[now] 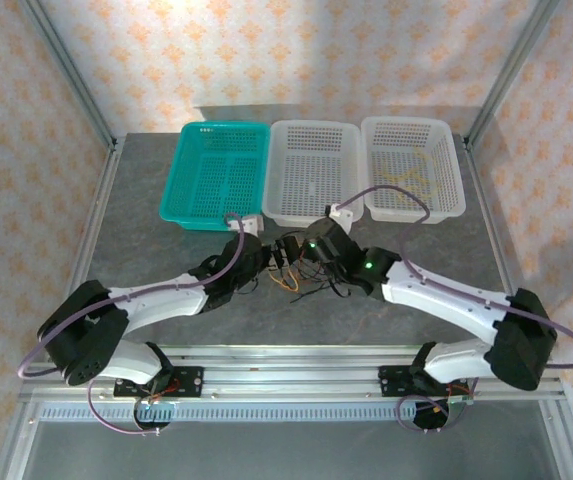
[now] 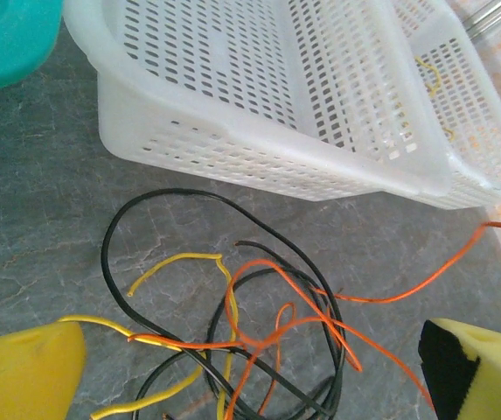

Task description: Untangle the cables

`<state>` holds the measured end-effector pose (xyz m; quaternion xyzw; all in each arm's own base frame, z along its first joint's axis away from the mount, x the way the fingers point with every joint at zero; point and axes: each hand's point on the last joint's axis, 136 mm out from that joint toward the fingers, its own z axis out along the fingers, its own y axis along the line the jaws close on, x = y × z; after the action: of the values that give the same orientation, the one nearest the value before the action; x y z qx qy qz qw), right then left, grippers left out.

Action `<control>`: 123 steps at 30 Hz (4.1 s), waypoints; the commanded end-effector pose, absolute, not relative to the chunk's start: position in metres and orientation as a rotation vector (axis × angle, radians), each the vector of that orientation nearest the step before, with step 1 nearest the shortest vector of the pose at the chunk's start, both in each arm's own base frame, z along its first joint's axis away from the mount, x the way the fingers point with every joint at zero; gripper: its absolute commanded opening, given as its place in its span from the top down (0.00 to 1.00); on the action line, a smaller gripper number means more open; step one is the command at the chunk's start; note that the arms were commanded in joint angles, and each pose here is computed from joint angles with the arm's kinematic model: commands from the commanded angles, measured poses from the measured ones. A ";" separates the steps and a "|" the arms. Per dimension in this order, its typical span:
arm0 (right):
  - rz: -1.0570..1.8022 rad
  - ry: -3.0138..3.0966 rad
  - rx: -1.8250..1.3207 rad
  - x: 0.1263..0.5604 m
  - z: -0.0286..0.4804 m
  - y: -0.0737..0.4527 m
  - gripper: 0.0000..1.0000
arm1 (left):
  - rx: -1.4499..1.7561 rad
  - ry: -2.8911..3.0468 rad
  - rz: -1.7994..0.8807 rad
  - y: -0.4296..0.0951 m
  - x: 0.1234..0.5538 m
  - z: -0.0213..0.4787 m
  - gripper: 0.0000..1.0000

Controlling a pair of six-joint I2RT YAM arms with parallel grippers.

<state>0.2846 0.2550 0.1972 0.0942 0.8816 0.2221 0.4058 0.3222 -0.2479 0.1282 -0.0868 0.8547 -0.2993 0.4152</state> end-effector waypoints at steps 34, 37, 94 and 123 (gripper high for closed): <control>0.495 1.718 0.161 0.266 0.407 0.168 1.00 | -0.106 2.423 -0.430 -0.256 0.329 0.040 0.01; 0.460 1.694 0.178 0.266 0.417 0.158 1.00 | -0.107 2.428 -0.427 -0.254 0.327 0.038 0.01; 0.338 1.911 0.197 0.504 0.307 0.210 1.00 | -0.196 1.849 -0.658 -0.229 0.447 0.257 0.01; 0.283 2.232 0.142 0.558 0.173 0.252 0.60 | -0.202 2.003 -0.642 -0.224 0.437 0.199 0.00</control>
<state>0.5583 0.2535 0.1507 0.0549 0.9004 0.1057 0.4184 0.4413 -0.2264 0.1970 -0.0850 0.8251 -0.2625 0.4930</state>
